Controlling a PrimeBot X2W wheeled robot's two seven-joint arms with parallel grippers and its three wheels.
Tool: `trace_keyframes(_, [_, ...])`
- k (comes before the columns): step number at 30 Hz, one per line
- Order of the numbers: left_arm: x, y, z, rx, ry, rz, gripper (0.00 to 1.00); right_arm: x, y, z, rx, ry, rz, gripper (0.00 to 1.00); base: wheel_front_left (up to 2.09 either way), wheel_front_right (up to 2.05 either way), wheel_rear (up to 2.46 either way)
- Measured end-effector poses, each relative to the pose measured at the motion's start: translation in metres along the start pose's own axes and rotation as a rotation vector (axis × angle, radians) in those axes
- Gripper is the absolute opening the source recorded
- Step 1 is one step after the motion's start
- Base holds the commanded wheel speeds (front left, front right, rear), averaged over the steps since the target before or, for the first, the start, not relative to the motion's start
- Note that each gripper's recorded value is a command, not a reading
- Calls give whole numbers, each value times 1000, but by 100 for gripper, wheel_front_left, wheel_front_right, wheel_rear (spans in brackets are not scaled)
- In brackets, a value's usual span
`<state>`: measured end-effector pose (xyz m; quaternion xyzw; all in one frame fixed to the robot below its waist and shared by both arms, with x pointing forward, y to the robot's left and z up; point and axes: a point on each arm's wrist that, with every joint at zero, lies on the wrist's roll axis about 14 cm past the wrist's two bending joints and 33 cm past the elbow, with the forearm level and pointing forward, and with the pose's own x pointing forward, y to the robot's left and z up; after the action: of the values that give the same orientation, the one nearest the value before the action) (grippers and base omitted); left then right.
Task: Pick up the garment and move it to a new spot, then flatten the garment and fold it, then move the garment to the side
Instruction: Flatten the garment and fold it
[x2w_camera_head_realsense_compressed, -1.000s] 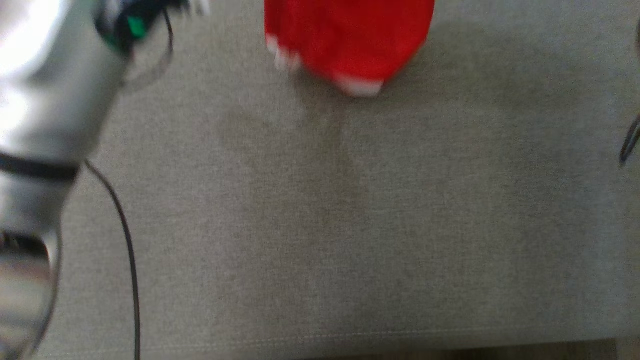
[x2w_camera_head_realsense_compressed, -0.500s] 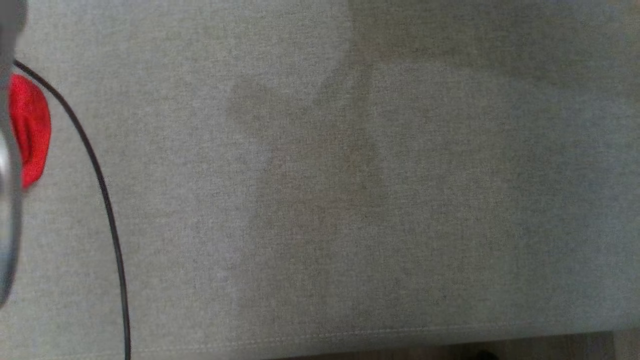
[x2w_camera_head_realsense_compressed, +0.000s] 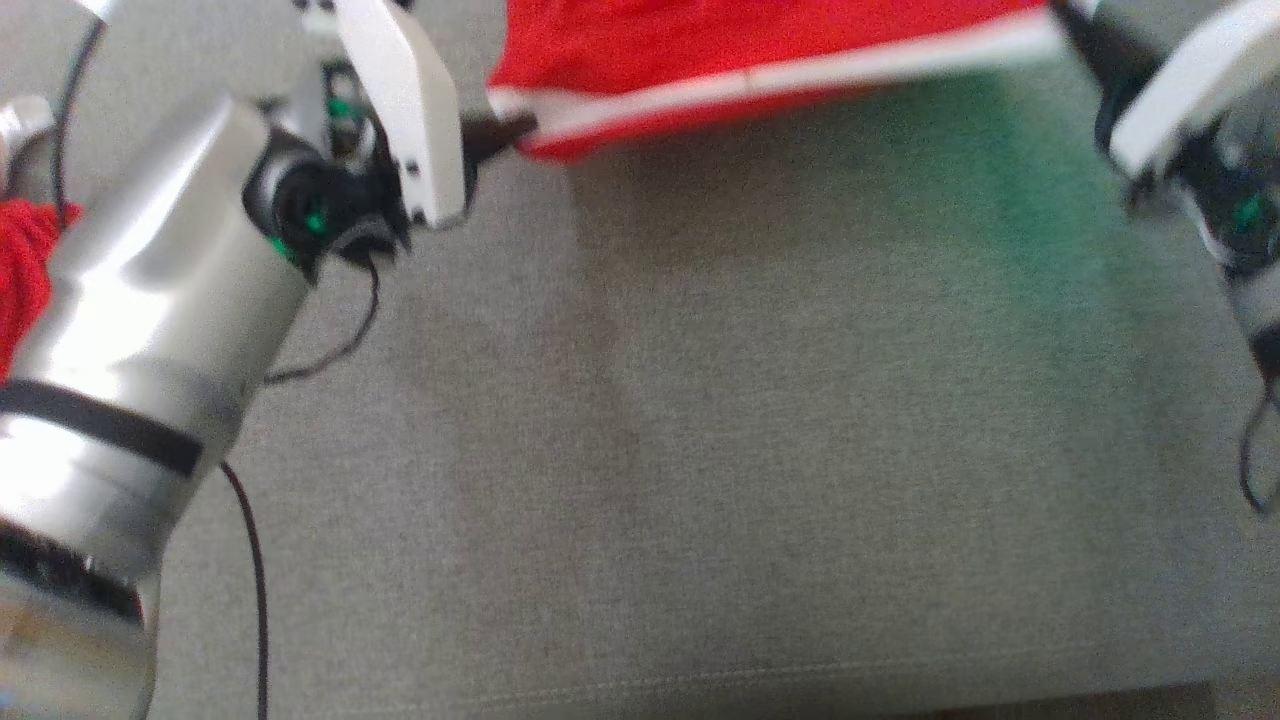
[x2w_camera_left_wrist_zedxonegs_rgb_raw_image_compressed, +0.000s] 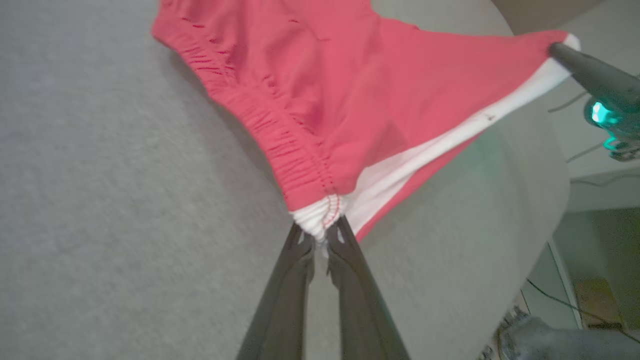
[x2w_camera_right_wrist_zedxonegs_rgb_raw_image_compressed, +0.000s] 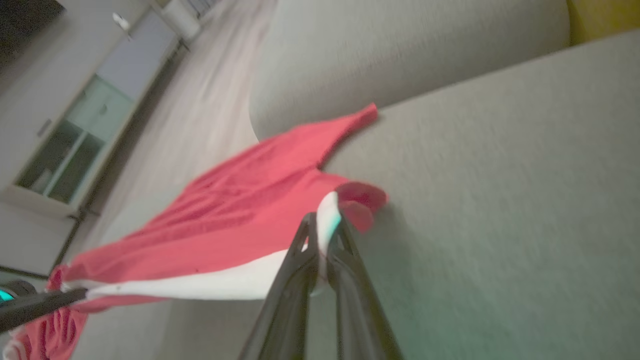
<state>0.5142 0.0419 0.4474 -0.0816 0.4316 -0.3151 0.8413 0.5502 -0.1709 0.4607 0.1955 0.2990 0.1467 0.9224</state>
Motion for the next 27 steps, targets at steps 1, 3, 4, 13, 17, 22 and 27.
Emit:
trace_keyframes(1, [0, 0, 0, 0, 0, 0, 0, 0, 0, 0, 0, 0, 0, 0, 0, 0, 0])
trace_keyframes(3, [-8, -14, -18, 12, 54, -35, 0, -18, -8, -22, -26, 80, -25, 0, 0, 0, 0])
trace_keyframes(4, [-13, -19, -30, 13, 87, -45, 0, -28, -11, -34, -41, 126, -32, 0, 0, 0, 0])
trace_keyframes(13, [-64, -75, -129, -1, 388, -193, 0, -117, -11, -103, -139, 421, -24, 0, 0, 0, 0])
trace_keyframes(17, [-86, -100, -143, -7, 433, -247, 0, -147, -9, -106, -163, 470, -6, 0, 0, 0, 0])
trace_keyframes(22, [-98, -105, -140, -37, 445, -280, 0, -145, -2, -85, -164, 456, 35, 0, 0, 0, 0])
trace_keyframes(27, [-94, -83, -112, -133, 443, -268, 0, -117, 1, -64, -185, 547, 59, 0, 0, 0, 0])
